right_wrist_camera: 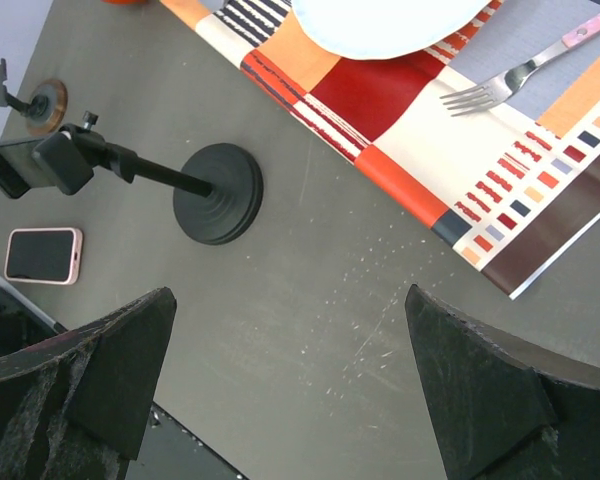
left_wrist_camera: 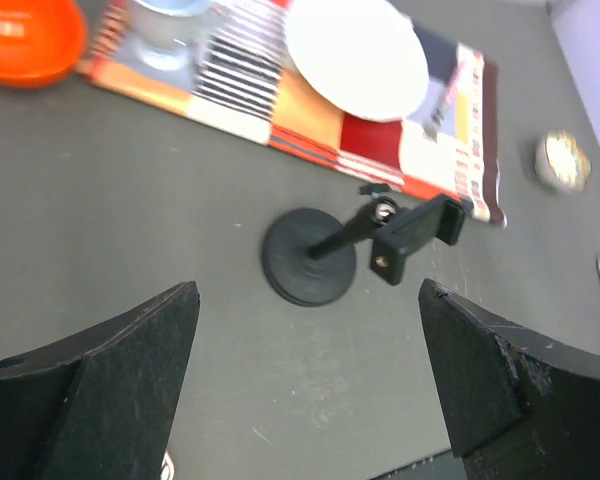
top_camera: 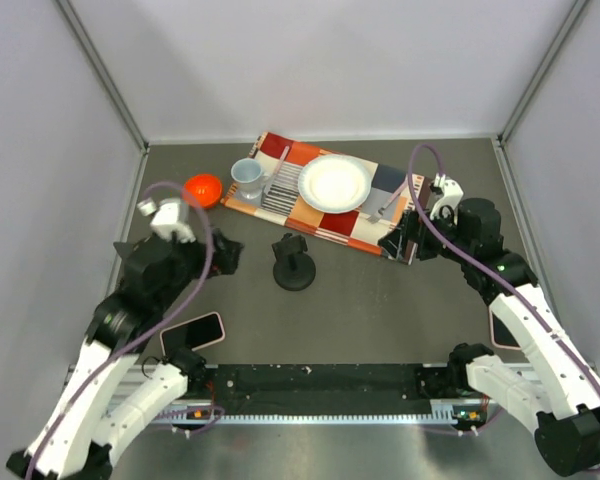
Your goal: Place the phone on the phone stand
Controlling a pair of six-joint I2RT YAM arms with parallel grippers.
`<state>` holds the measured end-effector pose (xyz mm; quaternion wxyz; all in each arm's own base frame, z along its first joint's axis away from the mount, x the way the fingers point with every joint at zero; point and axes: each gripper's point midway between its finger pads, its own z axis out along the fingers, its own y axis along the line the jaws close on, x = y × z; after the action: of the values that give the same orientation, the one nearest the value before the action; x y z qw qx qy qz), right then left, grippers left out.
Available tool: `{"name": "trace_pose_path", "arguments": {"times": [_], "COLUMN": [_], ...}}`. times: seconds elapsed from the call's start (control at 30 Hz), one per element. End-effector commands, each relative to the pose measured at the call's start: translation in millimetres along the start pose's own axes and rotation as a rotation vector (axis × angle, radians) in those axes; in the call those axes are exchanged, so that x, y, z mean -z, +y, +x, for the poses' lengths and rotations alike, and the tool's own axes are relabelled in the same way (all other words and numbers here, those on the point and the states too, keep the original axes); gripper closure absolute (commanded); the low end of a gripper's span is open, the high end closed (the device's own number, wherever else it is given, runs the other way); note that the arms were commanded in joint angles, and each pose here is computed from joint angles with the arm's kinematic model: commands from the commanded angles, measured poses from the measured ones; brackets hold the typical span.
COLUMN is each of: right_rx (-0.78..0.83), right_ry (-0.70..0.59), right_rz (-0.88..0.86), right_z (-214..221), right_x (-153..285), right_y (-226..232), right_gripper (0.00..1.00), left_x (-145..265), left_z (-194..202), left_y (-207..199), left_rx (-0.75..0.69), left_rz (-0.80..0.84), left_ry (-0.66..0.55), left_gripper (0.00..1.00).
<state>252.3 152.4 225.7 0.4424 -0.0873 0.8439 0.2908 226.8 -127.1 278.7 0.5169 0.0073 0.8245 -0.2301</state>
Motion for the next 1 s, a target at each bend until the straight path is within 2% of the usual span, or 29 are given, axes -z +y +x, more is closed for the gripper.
{"name": "trace_pose_path", "arguments": {"times": [0.0, 0.03, 0.07, 0.1, 0.13, 0.17, 0.2, 0.33, 0.53, 0.63, 0.7, 0.73, 0.77, 0.8, 0.83, 0.87, 0.9, 0.93, 0.97], "right_rx": [0.045, 0.044, 0.043, 0.044, 0.045, 0.046, 0.049, 0.069, 0.067, 0.054, 0.054, 0.055, 0.062, 0.063, 0.064, 0.067, 0.07, 0.076, 0.092], "right_ry": [-0.063, -0.057, -0.053, -0.049, -0.041, -0.04, -0.042, -0.06, -0.057, -0.055, -0.051, -0.049, -0.053, -0.05, -0.049, -0.05, -0.046, -0.035, -0.031], "right_rz": [0.001, 0.005, 0.004, 0.004, 0.0, -0.005, -0.008, 0.006, 0.008, -0.004, -0.003, -0.005, -0.005, -0.006, -0.005, -0.006, -0.009, -0.028, -0.046], "right_z": [-17, -15, -14, -13, -12, -10, -10, -7, -5, 1, 3, 3, 2, 3, 3, 3, 3, 5, 4], "right_x": [4, 3, 2, 3, 4, 5, 6, 10, 13, 15, 15, 16, 17, 18, 18, 18, 17, 16, 15], "right_y": [5, 3, 3, 3, 4, 4, 5, 2, 2, 3, 3, 4, 4, 4, 4, 4, 4, 7, 9], "right_gripper": [0.01, 0.01, 0.01, 0.01, 0.01, 0.01, 0.01, 0.01, 0.01, 0.01, 0.01, 0.01, 0.01, 0.01, 0.01, 0.01, 0.01, 0.01, 0.01], "left_x": [54, 67, 72, 78, 82, 88, 93, 90, 75, 65, 58, 49, 41, 31, 7, -7, -16, -20, -24], "left_z": [2, 2, 13, 17, 24, 44, 46, 63, 73, 78, 87, 81, 97, 97, 73, 75, 67, 59, 41], "left_y": [63, 68, 76, 88, 96, 109, 117, 128, 125, 127, 127, 131, 128, 125, 125, 120, 96, 81, 70], "left_rx": [0.183, 0.218, 0.237, 0.315, 0.347, 0.36, 0.451, 0.535, 0.633, 0.71, 0.766, 0.829, 0.845, 0.872, 0.895, 0.808, 0.786, 0.751, 0.671], "left_rz": [-0.297, -0.306, -0.347, -0.416, -0.468, -0.555, -0.626, -0.821, -0.952, -0.986, -0.976, -0.959, -0.926, -0.864, -0.739, -0.634, -0.474, -0.373, -0.275], "left_ry": [-0.178, -0.217, -0.195, -0.216, -0.203, -0.138, -0.163, -0.061, 0.03, 0.037, 0.071, 0.038, 0.116, 0.131, 0.054, 0.088, 0.118, 0.126, 0.085], "left_gripper": [0.02, 0.01, 0.02, 0.02, 0.02, 0.02, 0.02, 0.02, 0.02, 0.02, 0.02, 0.02, 0.03, 0.06, 0.08, 0.11, 0.12, 0.12, 0.12]}}
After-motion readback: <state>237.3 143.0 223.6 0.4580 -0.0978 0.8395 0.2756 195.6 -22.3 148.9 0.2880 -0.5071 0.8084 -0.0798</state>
